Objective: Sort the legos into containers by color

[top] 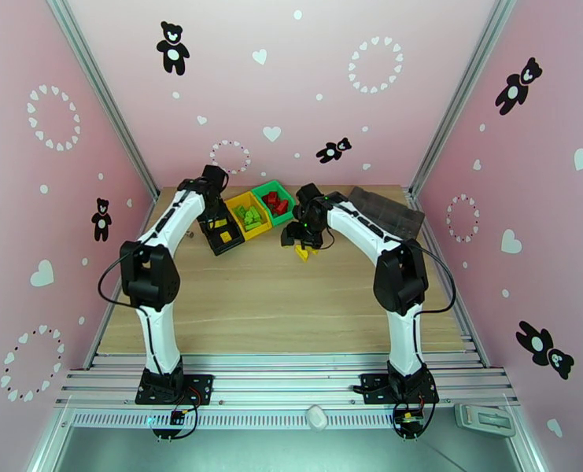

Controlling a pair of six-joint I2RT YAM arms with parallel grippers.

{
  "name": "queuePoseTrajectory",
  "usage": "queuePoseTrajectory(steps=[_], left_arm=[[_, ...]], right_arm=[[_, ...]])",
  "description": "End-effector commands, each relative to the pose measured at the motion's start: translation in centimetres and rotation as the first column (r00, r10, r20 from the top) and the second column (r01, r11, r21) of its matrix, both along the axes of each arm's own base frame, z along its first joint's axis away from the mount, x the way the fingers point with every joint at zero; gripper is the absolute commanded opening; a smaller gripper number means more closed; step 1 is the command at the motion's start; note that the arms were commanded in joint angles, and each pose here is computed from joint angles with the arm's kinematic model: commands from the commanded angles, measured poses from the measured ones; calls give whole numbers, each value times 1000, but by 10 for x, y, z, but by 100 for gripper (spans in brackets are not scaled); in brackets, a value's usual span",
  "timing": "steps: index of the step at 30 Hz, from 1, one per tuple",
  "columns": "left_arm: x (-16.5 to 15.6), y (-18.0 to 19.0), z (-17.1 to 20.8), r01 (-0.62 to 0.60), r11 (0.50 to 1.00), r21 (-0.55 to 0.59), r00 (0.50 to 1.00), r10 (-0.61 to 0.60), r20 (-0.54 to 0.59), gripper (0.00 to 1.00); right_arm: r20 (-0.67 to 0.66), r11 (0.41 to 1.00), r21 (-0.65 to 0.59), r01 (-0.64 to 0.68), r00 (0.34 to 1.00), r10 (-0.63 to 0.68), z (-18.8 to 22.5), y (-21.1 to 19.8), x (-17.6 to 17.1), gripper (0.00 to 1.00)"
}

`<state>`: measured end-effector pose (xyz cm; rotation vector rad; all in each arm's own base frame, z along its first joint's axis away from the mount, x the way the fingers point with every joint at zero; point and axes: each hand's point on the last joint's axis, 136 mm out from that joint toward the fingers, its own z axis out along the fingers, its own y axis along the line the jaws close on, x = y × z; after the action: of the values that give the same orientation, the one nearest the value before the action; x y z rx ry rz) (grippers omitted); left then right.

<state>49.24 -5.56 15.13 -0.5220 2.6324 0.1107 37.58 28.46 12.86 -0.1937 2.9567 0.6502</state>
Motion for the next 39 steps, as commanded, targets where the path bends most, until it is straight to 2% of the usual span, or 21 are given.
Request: queuePoseTrajectory(steps=[1,4,9,14,22,30,35,39], left_arm=[[4,-2,9,25,1000,-5,1000,-25,-1,54],[3,-4,12,20,1000,-20,1000,-20,8,61],[-7,-10,21,13,998,-59,1000,-12,28,63],[-29,-37,21,33,994,-108,999,-31,26,66],[-68,-133,-7,109,965,-237,991,-124,-49,70],[-94,-247,-47,179,917,-356,957,-246,-151,70],[-97,-287,-66,191,906,-379,943,-276,-185,71],[-96,-298,-81,176,911,-374,939,-268,-213,71]], right_arm=[[-12,999,-47,6,1000,-7,-2,-11,-3,73],[-11,998,-58,15,1000,-16,-4,-18,-4,74],[-15,997,-76,17,1000,-19,-9,-28,-7,74],[-38,995,-81,53,998,-56,-18,-41,-7,71],[-58,990,-81,114,991,-119,-24,-65,-12,68],[-56,973,-131,191,978,-199,-25,-110,-33,71],[-37,967,-155,201,977,-209,-21,-126,-53,75],[-28,964,-158,214,975,-221,-18,-136,-66,75]])
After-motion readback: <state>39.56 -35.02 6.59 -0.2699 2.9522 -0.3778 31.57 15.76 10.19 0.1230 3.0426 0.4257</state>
